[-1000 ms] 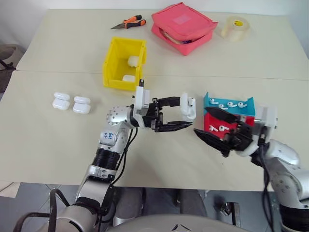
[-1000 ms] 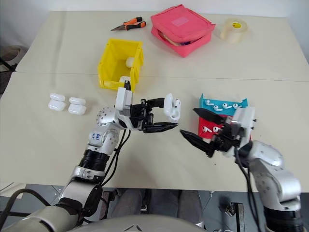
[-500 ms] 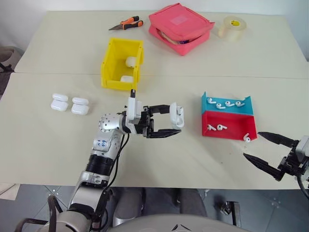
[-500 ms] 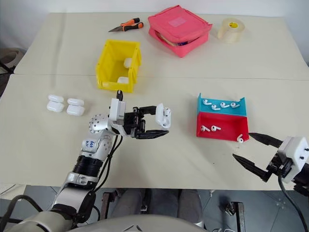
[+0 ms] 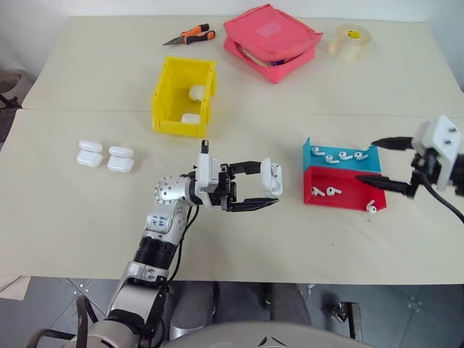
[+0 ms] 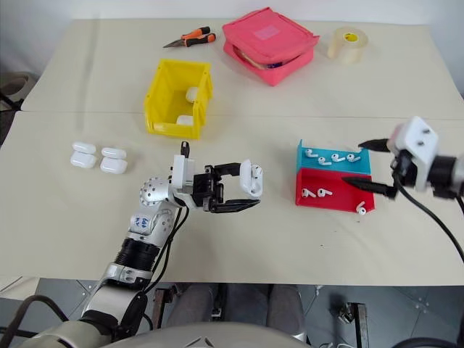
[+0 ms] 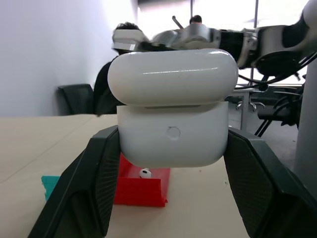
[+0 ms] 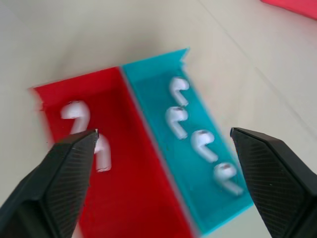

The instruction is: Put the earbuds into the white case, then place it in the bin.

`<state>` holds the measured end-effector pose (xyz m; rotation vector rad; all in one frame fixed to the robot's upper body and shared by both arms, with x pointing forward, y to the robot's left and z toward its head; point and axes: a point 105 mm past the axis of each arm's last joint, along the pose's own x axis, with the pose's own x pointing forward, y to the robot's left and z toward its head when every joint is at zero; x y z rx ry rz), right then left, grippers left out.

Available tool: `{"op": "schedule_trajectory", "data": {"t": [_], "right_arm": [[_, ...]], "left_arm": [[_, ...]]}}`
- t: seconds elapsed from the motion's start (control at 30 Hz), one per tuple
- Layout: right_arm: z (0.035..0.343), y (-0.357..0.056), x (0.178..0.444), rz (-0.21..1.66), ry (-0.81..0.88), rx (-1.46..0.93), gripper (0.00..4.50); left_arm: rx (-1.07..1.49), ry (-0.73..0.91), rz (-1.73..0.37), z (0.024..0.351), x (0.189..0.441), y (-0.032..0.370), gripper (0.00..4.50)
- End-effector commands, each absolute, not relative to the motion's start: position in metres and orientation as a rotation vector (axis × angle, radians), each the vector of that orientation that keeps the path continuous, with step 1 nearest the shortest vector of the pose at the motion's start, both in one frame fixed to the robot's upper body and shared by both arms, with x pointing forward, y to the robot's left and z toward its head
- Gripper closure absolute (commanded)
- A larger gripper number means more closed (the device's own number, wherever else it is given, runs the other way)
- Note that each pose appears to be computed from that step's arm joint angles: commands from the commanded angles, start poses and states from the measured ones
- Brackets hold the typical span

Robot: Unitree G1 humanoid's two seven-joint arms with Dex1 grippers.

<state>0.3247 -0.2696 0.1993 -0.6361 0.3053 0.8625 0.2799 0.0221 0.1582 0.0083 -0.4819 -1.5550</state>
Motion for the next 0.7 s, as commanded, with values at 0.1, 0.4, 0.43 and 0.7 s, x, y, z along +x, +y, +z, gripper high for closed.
{"op": "schedule_trajectory", "data": {"t": [0.1, 0.4, 0.43, 0.7], "right_arm": [[0.199, -0.287, 0.352, 0.862, 0.466, -0.833, 0.03], [0.188, -0.285, 0.377, 0.91, 0.598, -0.979, 0.03], [0.187, -0.283, 0.378, 0.92, 0.604, -0.979, 0.03], [0.17, -0.282, 0.378, 0.969, 0.677, -0.996, 0.61]], "left_arm": [[0.022, -0.531, -1.532, 0.166, 0.279, 0.02, 1.74], [0.026, -0.543, -1.501, 0.166, 0.279, 0.021, 1.74], [0.026, -0.543, -1.499, 0.166, 0.279, 0.021, 1.74], [0.022, -0.548, -1.48, 0.167, 0.279, 0.021, 1.74]]}}
